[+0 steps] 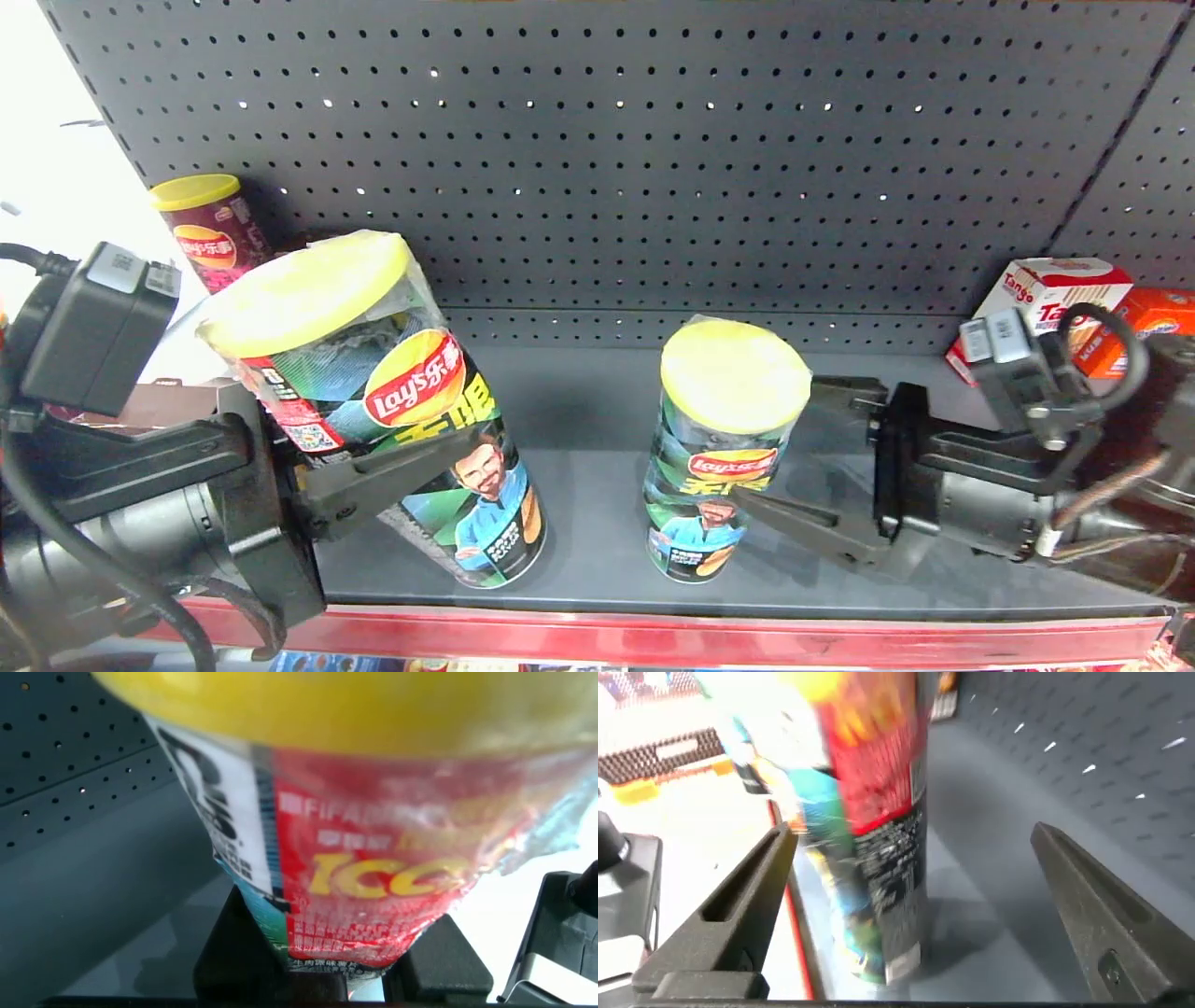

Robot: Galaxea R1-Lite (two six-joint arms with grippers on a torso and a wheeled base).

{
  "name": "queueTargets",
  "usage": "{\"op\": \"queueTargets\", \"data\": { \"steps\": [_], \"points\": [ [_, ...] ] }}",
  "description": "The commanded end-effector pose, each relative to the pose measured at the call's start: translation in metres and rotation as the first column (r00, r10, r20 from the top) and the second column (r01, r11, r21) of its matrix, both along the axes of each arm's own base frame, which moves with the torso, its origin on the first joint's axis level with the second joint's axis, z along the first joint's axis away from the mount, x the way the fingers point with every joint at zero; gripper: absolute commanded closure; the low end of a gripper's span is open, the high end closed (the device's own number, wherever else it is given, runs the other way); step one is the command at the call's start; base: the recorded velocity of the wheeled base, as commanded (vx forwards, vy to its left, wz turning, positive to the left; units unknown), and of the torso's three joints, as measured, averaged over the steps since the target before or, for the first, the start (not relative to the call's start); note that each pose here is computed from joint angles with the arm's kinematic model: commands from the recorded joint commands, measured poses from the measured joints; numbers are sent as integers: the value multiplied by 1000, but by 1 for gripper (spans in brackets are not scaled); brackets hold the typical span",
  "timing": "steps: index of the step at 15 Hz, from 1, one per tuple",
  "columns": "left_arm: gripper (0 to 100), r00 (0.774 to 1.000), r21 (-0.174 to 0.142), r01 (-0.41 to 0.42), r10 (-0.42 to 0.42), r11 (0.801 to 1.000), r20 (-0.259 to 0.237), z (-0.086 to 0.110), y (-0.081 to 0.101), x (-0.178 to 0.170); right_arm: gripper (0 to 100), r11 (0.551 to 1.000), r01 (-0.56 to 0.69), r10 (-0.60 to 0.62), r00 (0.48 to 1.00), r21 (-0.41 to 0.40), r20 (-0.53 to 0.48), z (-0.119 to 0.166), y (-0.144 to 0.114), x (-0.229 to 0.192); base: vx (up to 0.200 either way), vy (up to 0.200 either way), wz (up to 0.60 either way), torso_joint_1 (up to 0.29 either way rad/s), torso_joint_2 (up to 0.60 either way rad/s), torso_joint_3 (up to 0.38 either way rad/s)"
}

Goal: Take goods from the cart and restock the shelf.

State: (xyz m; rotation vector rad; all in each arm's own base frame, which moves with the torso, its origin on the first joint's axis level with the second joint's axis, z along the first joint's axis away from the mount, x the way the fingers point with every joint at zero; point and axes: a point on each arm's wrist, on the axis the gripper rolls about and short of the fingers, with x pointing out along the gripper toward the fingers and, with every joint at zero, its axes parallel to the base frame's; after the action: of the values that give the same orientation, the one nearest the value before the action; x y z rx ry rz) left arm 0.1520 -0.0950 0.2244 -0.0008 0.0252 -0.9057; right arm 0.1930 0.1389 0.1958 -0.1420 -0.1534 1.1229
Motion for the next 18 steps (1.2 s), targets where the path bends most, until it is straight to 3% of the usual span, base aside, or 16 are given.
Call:
{"op": "queueTargets", "data": {
  "steps": [1,3,4,5,9,12,15,18],
  "points": [
    [100,1000,-1,1,-1,1000,1,0,0,-1,0,997,46,-51,995,66,90,19,-39,-44,0,0,0,0,0,0],
    [100,1000,-2,1,-1,1000,2,1,0,-1,0,985,134,-145,985,107,97,20,-71,-75,0,0,0,0,0,0],
    [100,1000,-2,-1,1,1000,5,1,1,-1,0,964,235,-247,965,124,91,17,-88,-91,0,0,0,0,0,0],
    [100,1000,-4,2,-2,1000,5,1,0,-1,0,929,346,-356,932,129,67,10,-101,-107,0,0,0,0,0,0],
    [100,1000,-9,6,-5,1000,17,5,0,-1,0,788,600,-597,800,141,-67,-36,-130,-178,0,0,0,0,0,0],
    [100,1000,-9,13,-13,1000,20,4,0,-3,0,749,655,-646,756,98,-109,-77,-141,-216,0,0,0,0,0,0],
    [100,1000,2,4,-4,1000,12,-2,3,-9,0,713,698,-687,715,71,-132,-97,-141,-211,0,0,0,0,0,0],
    [100,1000,7,-27,27,1000,7,-8,9,-17,0,626,779,-771,611,-33,-178,-115,-143,-208,0,0,0,0,0,0]
  ]
}}
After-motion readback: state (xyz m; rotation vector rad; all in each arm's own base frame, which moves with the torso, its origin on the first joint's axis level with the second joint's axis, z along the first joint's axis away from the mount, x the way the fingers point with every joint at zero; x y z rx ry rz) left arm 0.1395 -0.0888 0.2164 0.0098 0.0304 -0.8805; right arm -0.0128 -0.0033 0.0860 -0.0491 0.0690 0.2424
